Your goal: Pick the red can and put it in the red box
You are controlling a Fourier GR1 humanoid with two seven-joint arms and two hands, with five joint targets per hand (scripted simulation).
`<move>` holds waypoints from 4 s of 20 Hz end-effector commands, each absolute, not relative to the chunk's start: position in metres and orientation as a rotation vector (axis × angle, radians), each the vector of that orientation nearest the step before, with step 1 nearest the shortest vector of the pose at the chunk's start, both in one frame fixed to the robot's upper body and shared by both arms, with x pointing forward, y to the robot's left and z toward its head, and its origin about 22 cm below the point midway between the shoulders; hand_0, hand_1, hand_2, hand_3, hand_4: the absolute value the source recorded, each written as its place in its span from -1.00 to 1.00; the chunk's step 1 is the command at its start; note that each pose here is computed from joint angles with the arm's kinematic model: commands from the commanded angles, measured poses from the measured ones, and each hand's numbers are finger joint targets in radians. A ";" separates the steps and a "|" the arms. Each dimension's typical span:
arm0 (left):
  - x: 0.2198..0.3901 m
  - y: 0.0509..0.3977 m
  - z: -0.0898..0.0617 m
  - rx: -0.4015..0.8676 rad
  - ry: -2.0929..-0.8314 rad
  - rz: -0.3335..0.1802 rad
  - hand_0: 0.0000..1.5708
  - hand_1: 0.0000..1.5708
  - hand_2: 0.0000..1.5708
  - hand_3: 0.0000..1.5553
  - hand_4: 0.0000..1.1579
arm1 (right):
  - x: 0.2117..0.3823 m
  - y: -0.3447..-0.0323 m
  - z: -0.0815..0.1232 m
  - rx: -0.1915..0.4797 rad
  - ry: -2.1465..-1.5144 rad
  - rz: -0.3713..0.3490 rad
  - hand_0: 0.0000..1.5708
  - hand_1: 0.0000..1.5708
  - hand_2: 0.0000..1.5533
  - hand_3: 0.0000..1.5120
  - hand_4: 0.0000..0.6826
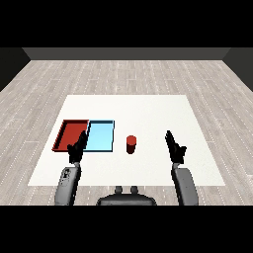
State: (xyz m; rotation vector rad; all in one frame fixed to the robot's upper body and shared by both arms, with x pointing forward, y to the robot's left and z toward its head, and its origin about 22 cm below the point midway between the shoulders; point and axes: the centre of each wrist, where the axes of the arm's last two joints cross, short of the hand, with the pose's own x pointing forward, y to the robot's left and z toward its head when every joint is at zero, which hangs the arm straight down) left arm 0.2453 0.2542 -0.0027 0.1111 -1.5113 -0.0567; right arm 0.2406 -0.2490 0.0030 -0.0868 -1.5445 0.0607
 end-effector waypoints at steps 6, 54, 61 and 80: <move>0.248 0.251 0.019 0.057 -1.569 -0.065 -1.00 -1.00 -1.00 -1.00 -1.00 | 0.217 -0.273 -0.003 -0.028 -1.565 0.072 -1.00 -1.00 -1.00 -1.00 -1.00; 0.256 0.236 0.002 0.022 -2.026 0.002 -1.00 -1.00 -1.00 -1.00 -1.00 | 0.269 -0.181 -0.025 0.293 -1.800 0.009 -1.00 -1.00 -1.00 -1.00 -1.00; 0.262 0.255 0.032 0.011 -2.033 0.016 -1.00 -1.00 -1.00 -1.00 -1.00 | 0.284 -0.160 -0.033 0.292 -1.782 -0.013 -1.00 -1.00 -1.00 -1.00 -1.00; 0.250 0.246 0.006 -0.048 -2.042 0.021 -1.00 -1.00 -1.00 -1.00 -1.00 | 0.289 -0.136 -0.049 0.331 -1.731 -0.020 -1.00 -1.00 -1.00 -1.00 -1.00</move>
